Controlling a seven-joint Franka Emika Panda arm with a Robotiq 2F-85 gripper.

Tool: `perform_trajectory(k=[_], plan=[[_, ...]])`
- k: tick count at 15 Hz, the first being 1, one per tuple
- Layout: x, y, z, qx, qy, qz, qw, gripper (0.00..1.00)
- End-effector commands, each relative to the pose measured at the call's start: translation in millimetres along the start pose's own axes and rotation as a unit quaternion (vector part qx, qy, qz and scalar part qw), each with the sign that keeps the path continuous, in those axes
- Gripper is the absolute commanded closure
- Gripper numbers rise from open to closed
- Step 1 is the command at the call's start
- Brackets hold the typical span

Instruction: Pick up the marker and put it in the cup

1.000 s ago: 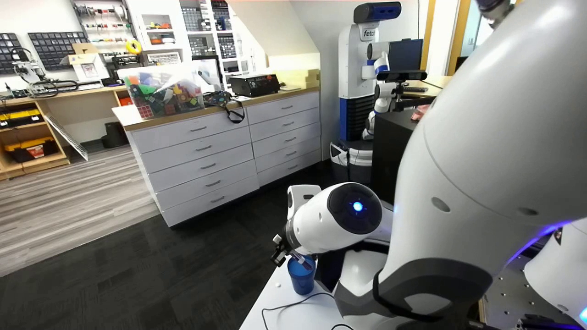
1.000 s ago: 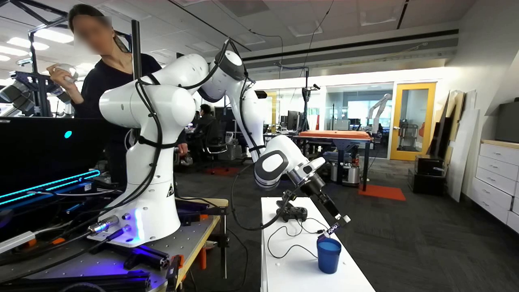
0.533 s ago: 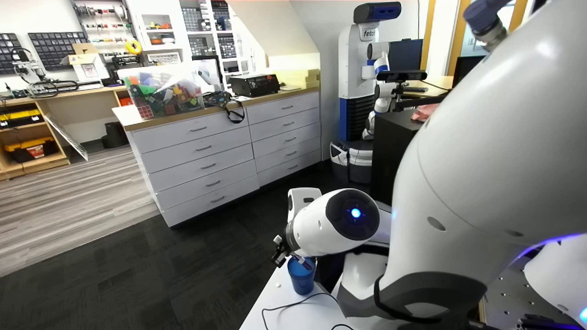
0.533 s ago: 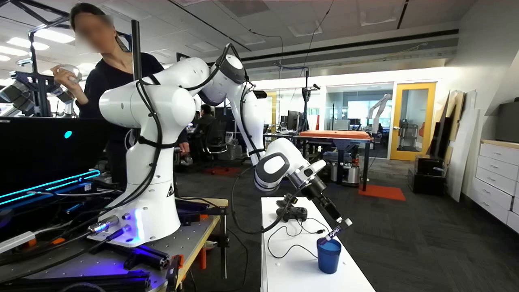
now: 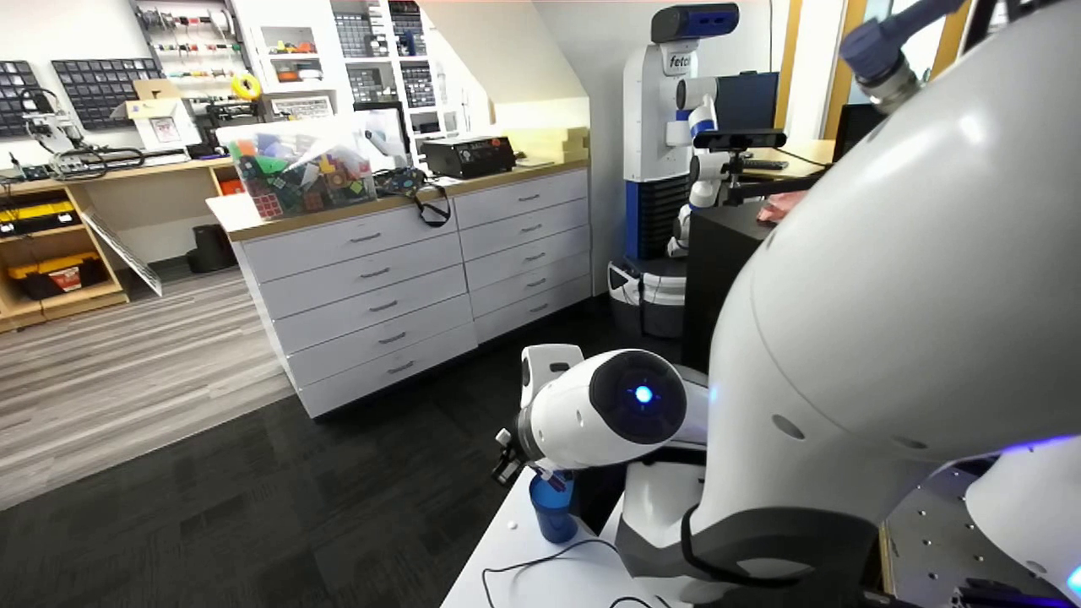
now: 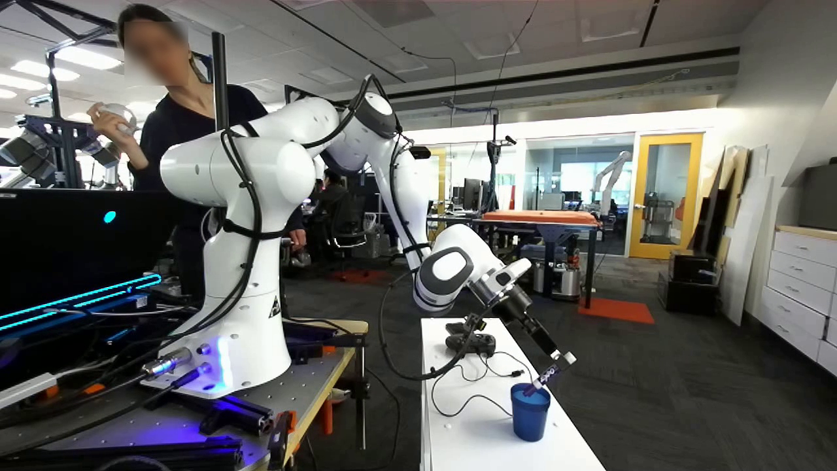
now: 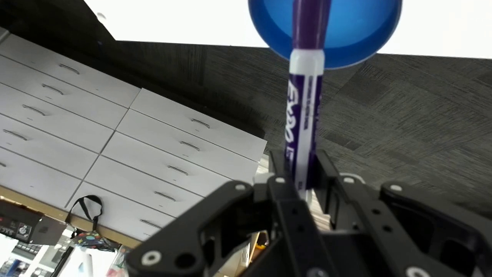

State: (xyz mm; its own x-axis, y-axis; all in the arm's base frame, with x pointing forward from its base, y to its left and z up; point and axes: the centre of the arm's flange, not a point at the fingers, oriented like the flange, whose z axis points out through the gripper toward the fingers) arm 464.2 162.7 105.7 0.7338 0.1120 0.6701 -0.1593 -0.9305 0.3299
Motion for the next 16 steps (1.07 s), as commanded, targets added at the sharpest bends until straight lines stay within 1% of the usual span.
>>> perform_trajectory(k=[1,2,3,5,6,7,9,10,11,12,14,15,16], plan=[[-24.4,38.9,21.8,0.015,0.015,0.005,0.9998,0.55],[-24.4,37.1,22.7,0.015,0.016,0.005,0.9997,0.53],[-24.2,35.0,22.7,0.017,0.017,0.007,0.9997,0.49],[-24.0,32.0,21.5,0.019,0.019,0.010,0.9996,0.35],[4.4,-9.8,3.4,0.008,0.006,0.003,0.9999,0.55],[5.0,-10.8,3.3,0.009,0.007,0.004,0.9999,0.47],[5.4,-11.5,3.3,0.010,0.007,0.004,0.9999,0.36],[5.3,-11.5,3.5,0.010,0.007,0.004,0.9999,0.10],[5.0,-11.3,2.3,0.009,0.007,0.006,0.9999,0.10],[4.8,-11.7,0.8,0.009,0.006,0.007,0.9999,0.05],[6.7,-13.3,-1.7,0.013,0.001,0.005,0.9999,0.00],[1.9,-13.0,2.4,0.008,0.007,0.007,0.9999,0.12],[2.3,-13.8,2.2,0.009,0.007,0.007,0.9999,0.05]])
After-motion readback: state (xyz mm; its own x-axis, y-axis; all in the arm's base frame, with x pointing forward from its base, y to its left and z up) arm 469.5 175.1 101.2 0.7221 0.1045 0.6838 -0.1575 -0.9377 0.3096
